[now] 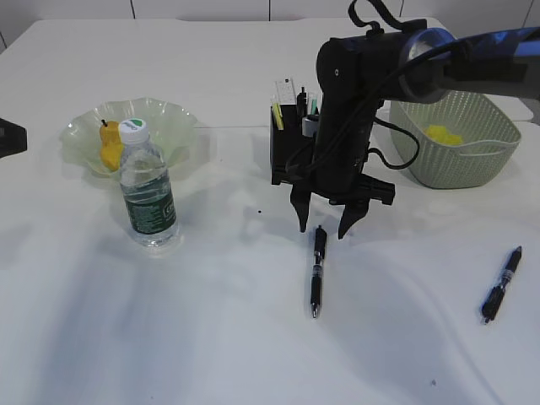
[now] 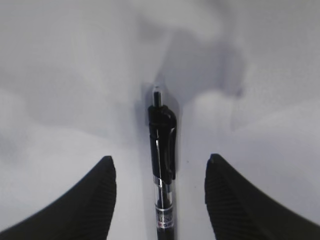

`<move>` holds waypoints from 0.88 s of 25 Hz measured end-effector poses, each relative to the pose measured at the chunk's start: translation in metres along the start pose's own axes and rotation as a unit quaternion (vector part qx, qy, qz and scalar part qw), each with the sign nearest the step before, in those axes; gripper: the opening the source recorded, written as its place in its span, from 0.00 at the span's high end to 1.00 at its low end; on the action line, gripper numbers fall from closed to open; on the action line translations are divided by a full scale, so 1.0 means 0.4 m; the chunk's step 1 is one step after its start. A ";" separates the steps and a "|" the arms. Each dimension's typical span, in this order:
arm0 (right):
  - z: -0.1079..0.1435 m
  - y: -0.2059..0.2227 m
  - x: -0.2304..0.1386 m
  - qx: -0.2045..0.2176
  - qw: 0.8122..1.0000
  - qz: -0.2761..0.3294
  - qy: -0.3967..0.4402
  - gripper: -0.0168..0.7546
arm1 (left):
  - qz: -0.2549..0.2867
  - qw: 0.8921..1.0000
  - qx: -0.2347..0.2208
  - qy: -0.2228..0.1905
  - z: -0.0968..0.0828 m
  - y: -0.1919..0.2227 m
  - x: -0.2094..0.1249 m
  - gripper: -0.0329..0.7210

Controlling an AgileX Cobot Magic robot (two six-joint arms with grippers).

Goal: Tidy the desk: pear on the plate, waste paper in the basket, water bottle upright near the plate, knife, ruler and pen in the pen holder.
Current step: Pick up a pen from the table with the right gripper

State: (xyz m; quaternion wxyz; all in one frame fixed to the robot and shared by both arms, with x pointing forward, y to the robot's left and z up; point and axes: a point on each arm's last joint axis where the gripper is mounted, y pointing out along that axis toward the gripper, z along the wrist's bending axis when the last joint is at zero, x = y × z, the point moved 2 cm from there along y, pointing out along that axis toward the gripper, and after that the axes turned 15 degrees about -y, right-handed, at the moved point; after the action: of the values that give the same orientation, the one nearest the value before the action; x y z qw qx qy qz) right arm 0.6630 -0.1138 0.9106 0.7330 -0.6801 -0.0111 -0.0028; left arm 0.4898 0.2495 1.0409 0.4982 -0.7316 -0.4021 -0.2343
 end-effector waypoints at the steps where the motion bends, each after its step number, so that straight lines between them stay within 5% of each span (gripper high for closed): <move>1: 0.000 0.002 0.000 0.000 1.000 0.001 0.000 0.43 | 0.000 1.000 0.000 0.000 0.000 0.000 0.000 0.36; 22: -0.003 0.024 0.012 -0.007 1.000 -0.011 0.006 0.43 | -0.005 1.000 -0.002 0.000 -0.001 0.000 0.003 0.36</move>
State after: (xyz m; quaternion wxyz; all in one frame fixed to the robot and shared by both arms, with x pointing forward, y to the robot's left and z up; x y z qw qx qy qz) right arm 0.6679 -0.1143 0.9009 0.7283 -0.6849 -0.0145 -0.0150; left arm 0.4904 0.2495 1.0419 0.4955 -0.7307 -0.4052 -0.2375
